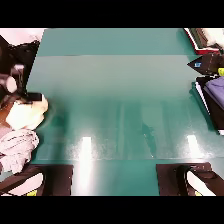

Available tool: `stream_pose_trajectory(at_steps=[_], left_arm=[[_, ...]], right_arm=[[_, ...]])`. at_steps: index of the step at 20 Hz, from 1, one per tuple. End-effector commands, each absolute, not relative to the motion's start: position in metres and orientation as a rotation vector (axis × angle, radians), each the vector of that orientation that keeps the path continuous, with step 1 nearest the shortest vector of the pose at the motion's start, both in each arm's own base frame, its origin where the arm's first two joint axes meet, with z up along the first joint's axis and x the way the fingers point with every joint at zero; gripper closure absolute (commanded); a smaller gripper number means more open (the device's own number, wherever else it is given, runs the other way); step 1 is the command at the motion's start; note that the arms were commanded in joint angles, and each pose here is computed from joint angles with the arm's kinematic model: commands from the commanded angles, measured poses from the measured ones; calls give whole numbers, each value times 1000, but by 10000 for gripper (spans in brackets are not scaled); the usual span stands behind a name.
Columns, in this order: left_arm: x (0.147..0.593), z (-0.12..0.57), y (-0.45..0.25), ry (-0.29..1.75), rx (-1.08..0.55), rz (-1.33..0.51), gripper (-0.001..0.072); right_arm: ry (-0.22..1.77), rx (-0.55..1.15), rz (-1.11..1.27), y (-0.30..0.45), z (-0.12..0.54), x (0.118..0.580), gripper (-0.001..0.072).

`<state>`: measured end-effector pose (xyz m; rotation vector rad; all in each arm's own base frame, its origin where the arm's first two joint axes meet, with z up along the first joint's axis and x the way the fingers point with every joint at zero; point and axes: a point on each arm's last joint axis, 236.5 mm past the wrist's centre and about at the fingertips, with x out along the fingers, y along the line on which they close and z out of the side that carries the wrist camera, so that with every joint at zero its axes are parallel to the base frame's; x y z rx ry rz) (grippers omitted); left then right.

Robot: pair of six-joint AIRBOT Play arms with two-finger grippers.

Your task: Fold the shirts.

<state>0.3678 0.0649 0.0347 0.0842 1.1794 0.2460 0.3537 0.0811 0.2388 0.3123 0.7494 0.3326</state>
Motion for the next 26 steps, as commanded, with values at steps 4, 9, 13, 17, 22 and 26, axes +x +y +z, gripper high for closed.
stream_pose_trajectory(at_steps=[4,9,13,17,22,26], left_arm=[[372,251,-98,748,63,-321,679],[294,358,-230,505,47,-825,680],[260,365,-290,440,104,-1012,680],[286,323,-331,526,115,-1043,680],[342,197,-349,820,231,-955,678],[365,118,-296,1073,415,-710,152]], right_arm=[[614,285,330,77,284,362,684],[428,255,283,55,351,363,684],[371,249,212,28,376,357,684],[389,244,199,23,377,351,684],[415,244,210,26,371,348,684],[424,242,211,26,369,348,684]])
